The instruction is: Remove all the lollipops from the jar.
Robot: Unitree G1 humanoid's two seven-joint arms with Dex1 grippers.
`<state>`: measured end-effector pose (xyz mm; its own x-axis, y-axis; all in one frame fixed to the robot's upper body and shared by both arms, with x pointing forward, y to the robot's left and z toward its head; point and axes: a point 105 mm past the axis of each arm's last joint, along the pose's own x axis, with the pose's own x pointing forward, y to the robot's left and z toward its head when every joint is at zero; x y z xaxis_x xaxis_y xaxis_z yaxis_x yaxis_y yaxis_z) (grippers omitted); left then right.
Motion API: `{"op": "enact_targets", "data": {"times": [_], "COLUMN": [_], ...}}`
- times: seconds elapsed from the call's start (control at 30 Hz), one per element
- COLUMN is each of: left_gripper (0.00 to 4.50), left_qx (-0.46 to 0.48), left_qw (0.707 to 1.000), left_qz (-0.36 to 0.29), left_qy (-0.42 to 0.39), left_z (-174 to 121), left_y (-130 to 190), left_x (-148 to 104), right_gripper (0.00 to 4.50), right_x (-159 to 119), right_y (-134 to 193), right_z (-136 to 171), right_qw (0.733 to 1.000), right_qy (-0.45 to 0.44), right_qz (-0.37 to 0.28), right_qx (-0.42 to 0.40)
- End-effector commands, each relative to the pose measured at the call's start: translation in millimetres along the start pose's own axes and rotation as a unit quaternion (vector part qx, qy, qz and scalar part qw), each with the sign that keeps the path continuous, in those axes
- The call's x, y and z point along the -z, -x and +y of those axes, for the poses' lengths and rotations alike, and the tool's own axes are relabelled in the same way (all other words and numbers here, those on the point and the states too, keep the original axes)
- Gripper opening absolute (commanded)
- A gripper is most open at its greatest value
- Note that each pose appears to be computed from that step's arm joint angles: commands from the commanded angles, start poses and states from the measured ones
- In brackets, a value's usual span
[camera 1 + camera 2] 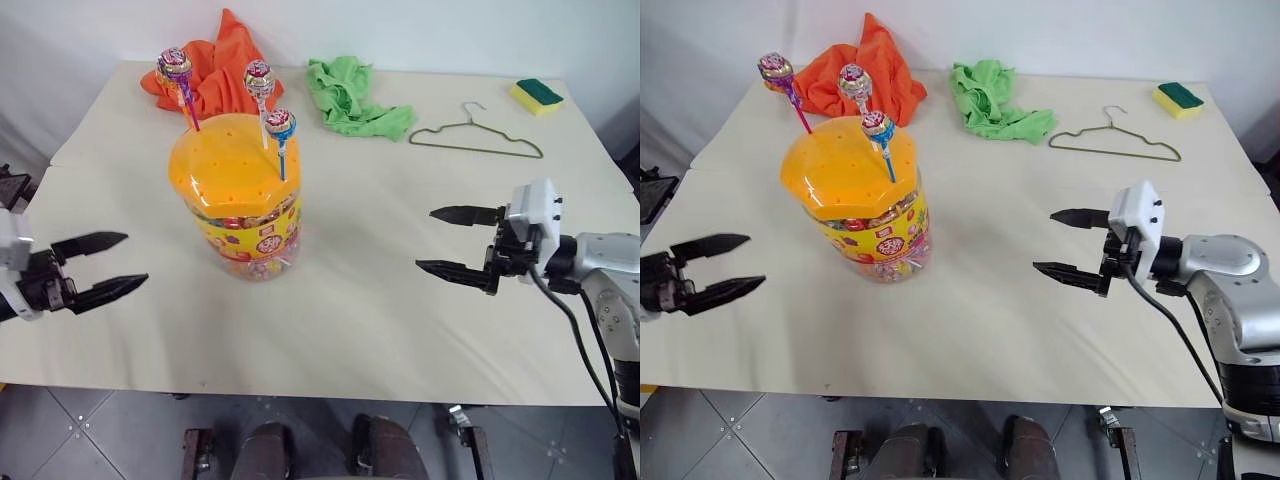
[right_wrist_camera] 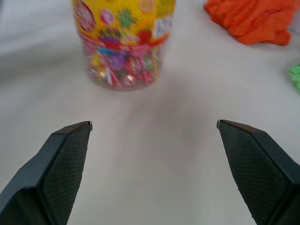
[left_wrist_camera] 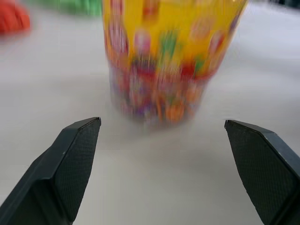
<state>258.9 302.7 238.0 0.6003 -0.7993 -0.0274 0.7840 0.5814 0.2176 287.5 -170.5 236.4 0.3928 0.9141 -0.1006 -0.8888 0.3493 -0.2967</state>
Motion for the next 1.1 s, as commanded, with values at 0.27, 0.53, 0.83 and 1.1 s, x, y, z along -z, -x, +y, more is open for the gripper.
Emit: {"op": "enact_targets", "data": {"times": [0.27,0.53,0.83,1.1], "left_gripper": [4.5,4.5,3.93,3.75], "left_qx": [0.026,0.034,0.049,0.057], "left_qw": [0.992,0.987,0.989,0.988], "left_qz": [-0.102,-0.146,-0.126,-0.137], "left_qy": [-0.068,-0.062,-0.054,-0.051], "left_z": [26.7,57.2,67.4,69.8], "left_y": [-27.1,-73.6,-106.1,-120.4], "left_x": [-64.4,-82.3,-77.2,-82.5], "right_gripper": [4.46,4.46,4.5,4.5], "right_x": [-38.4,-51.1,-56.3,-63.4], "right_y": [3.9,6.4,12.9,13.3], "right_z": [-0.4,1.4,5.2,6.1], "right_qw": [0.998,0.996,0.995,0.993], "right_qy": [0.038,0.045,0.05,0.057], "right_qz": [-0.052,-0.072,-0.071,-0.078], "right_qx": [0.011,0.03,0.052,0.061]}}
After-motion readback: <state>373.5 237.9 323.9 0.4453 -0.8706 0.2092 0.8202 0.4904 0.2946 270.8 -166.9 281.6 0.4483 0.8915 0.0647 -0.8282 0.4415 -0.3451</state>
